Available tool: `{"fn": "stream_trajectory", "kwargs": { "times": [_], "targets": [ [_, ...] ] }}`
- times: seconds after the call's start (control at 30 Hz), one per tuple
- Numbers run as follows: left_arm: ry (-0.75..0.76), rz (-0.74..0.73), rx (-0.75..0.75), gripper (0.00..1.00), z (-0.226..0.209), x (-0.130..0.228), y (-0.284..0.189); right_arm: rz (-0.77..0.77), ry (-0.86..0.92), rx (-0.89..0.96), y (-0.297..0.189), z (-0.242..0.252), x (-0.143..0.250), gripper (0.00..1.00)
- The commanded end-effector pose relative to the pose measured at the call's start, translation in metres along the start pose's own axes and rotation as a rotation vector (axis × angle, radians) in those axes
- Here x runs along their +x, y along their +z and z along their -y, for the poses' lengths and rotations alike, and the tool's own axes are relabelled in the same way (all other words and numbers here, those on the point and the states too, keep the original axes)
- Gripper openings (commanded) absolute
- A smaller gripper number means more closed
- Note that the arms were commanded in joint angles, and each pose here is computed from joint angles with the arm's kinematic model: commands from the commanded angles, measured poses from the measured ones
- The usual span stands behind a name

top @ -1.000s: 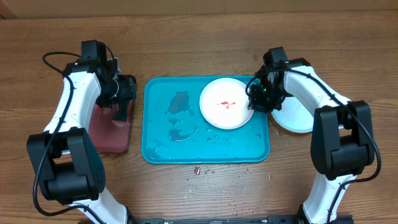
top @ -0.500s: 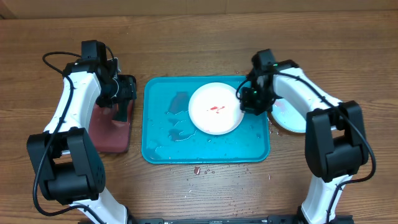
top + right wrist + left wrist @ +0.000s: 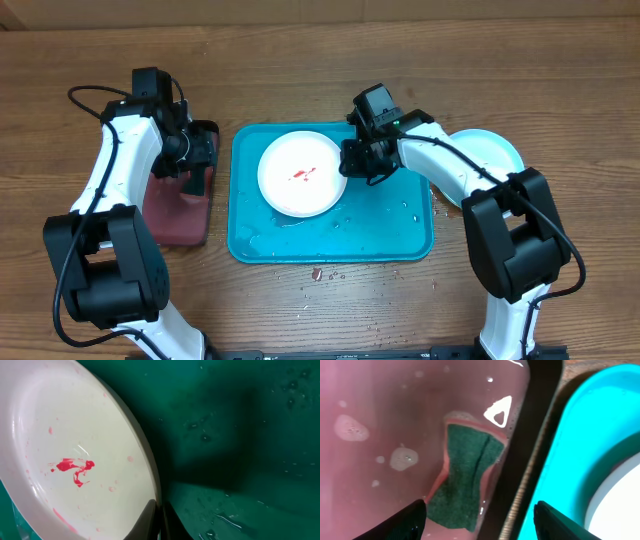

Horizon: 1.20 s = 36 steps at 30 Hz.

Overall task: Clean dirty plates on tray and stack at the side
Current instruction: 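Grasp the rim of the second white plate on the tray with right gripper, then dip the sponge in the soapy water and lift it with left gripper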

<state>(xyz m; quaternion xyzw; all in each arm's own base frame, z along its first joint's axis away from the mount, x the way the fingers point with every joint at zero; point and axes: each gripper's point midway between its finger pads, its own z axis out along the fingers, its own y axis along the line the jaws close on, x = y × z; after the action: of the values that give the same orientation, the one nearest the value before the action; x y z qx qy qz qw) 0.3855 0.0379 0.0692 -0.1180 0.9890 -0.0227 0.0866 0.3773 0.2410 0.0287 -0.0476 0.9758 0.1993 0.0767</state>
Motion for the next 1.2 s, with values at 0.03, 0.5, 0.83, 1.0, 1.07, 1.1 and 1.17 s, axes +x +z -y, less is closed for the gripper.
{"fn": "stream_trajectory", "kwargs": {
  "times": [0.03,0.5,0.83,1.0,1.07,1.1,1.17],
  "targets": [
    [0.026,0.010,-0.069,0.70,-0.012,-0.001,0.004,-0.002,0.009,0.022,0.004,0.003,0.002,0.04],
    [0.144,0.076,-0.075,0.51,-0.016,0.003,0.043,-0.015,0.013,0.027,0.004,0.005,0.005,0.04],
    [0.143,0.069,-0.075,0.29,-0.019,0.020,0.065,-0.021,0.016,0.030,0.004,0.005,0.007,0.04],
    [0.122,0.070,-0.074,0.04,-0.019,0.021,0.066,-0.024,0.016,0.031,0.004,0.006,0.008,0.04],
    [0.103,0.074,-0.074,0.04,-0.019,0.020,0.065,-0.027,0.017,0.033,0.004,0.006,0.009,0.04],
    [0.079,0.081,-0.072,0.04,-0.019,0.018,0.063,-0.029,0.018,0.033,0.004,0.006,0.009,0.04],
    [0.062,0.095,-0.070,0.04,-0.019,0.014,0.059,-0.033,0.019,0.035,0.004,0.006,0.010,0.04]
  ]
}}
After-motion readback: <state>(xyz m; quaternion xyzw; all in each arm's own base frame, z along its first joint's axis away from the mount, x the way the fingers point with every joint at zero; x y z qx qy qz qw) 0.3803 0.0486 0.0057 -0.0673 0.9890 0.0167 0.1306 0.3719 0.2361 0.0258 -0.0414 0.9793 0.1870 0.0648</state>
